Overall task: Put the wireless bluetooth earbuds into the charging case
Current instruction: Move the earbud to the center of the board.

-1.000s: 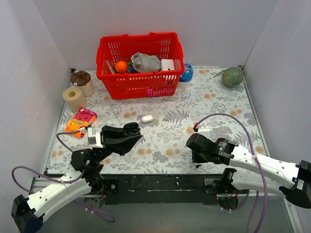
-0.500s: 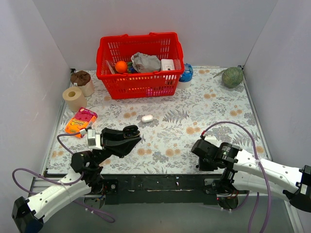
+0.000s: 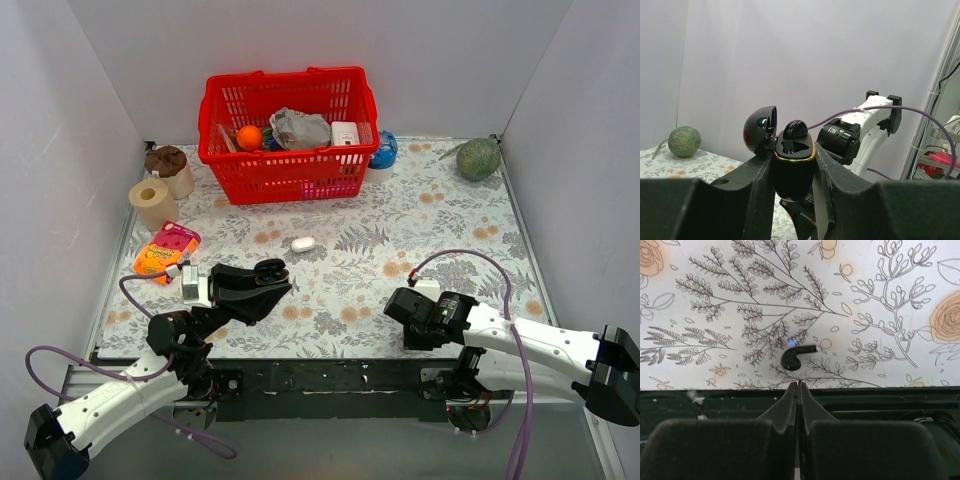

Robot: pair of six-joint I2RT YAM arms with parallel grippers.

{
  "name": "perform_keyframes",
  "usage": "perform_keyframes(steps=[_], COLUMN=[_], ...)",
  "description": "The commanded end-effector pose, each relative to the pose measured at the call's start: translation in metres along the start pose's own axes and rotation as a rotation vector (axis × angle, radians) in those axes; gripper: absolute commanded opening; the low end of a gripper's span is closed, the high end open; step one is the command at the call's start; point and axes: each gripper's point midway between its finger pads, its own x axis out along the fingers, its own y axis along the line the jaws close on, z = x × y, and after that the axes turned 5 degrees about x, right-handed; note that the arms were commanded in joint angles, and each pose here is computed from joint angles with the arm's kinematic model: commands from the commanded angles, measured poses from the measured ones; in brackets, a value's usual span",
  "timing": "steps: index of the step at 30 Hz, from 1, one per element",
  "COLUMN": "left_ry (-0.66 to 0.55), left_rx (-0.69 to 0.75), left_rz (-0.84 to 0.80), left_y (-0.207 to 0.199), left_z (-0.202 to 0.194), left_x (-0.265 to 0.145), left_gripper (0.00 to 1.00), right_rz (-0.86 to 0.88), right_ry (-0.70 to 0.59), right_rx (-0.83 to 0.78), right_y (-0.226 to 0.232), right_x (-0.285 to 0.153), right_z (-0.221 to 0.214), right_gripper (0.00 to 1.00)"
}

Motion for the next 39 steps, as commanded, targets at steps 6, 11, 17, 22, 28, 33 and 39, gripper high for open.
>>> perform_keyframes(steps=[6, 11, 17, 22, 28, 33, 39], left_ry=[-0.004, 0.004, 0.012, 0.016, 0.014, 0.020, 0.016], left_rx=[0.001, 0.006, 0.004, 0.002, -0.001, -0.005, -0.006], left_rz=[0.004, 0.011, 0.011, 0.016, 0.021, 0.029, 0.034], left_y=[-0.001, 0.001, 0.001, 0.002, 0.003, 0.005, 0.007], left_z=[0.002, -0.001, -0.003, -0.003, -0.003, -0.005, -0.008], left_x=[-0.001, -0.002, -0.002, -0.001, -0.001, -0.002, -0.001], left_gripper=[0.00, 0.00, 0.00, 0.00, 0.00, 0.00, 0.00], right_rz=[-0.006, -0.006, -0.003, -0.015, 0.010, 0.044, 0.100], right_ry=[-0.072, -0.082, -0.093, -0.124, -0.157, -0.162, -0.167], right_rx=[0.082, 0.082, 0.087, 0.090, 0.097, 0.050, -0.008], right_y=[0.007, 0.009, 0.011, 0.012, 0.017, 0.028, 0.051], right_x=[0.021, 0.026, 0.034, 0.036, 0.041, 0.043, 0.043], right_z=[0.010, 0.011, 0.013, 0.025, 0.047, 0.062, 0.073], right_gripper=[0.01, 0.01, 0.01, 0.01, 0.01, 0.01, 0.26])
